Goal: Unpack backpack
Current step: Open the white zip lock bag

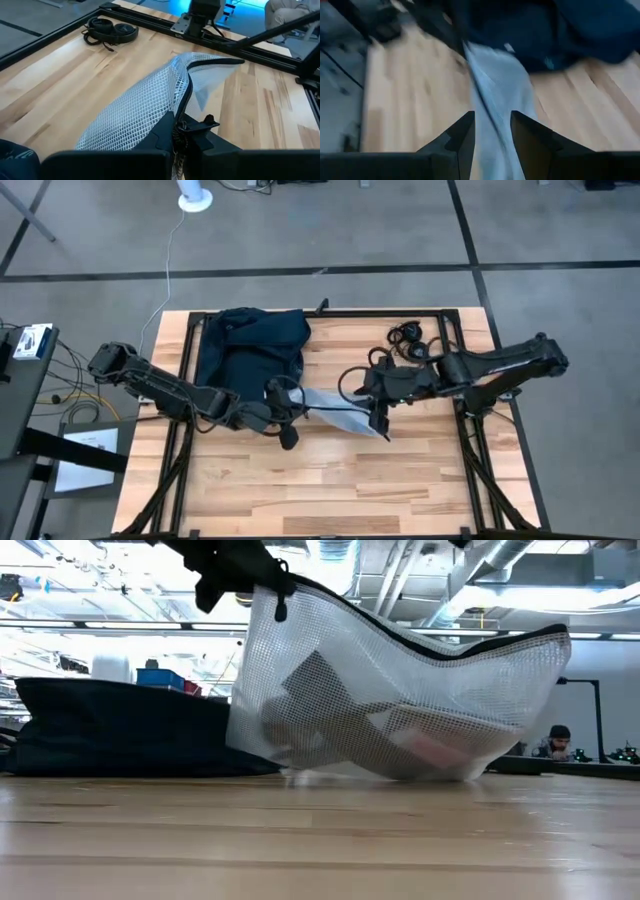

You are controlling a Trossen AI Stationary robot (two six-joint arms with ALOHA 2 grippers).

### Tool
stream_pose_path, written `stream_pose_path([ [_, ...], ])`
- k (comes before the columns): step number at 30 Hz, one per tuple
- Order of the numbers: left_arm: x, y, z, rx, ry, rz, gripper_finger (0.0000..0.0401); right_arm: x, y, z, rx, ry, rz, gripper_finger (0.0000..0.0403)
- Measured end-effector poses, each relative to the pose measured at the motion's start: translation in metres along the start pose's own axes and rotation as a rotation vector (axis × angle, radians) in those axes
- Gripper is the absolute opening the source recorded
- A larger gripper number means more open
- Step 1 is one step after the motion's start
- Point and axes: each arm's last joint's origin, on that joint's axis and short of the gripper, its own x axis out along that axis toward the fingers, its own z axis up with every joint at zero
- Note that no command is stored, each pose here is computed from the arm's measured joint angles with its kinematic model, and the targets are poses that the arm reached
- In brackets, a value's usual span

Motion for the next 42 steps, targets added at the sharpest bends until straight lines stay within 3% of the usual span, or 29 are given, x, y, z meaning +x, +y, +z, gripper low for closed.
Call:
stream_pose_path([
  [4, 0.002, 0.003, 0.001, -0.006, -0.002, 0.011, 0.0, 0.014, 0.013, -0.001, 0.026, -0.011, 0.033, 0.0118],
  [12, 0.007, 0.011, 0.005, -0.002, -0.006, 0.043, 0.0, 0.081, 0.028, -0.025, -0.041, 0.128, -0.027, 0.0123],
  [20, 0.01, 0.017, 0.007, -0.046, -0.012, 0.064, 0.0, 0.14, 0.047, -0.037, -0.123, 0.052, 0.005, 0.0123],
  [26, 0.01, 0.016, 0.007, -0.06, -0.012, 0.056, 0.0, 0.147, 0.045, -0.039, -0.132, -0.031, -0.175, 0.0126],
  [31, 0.009, 0.014, 0.007, -0.061, -0.016, 0.042, 0.0, 0.143, 0.049, -0.038, -0.135, -0.124, -0.314, 0.0156],
  [37, 0.006, 0.009, 0.007, -0.056, -0.023, 0.024, 0.0, 0.145, 0.047, -0.037, -0.121, -0.128, -0.328, 0.0215],
  [42, 0.005, 0.007, 0.006, -0.057, -0.023, 0.018, 0.0, 0.149, 0.039, -0.034, -0.119, -0.122, -0.337, 0.0238],
])
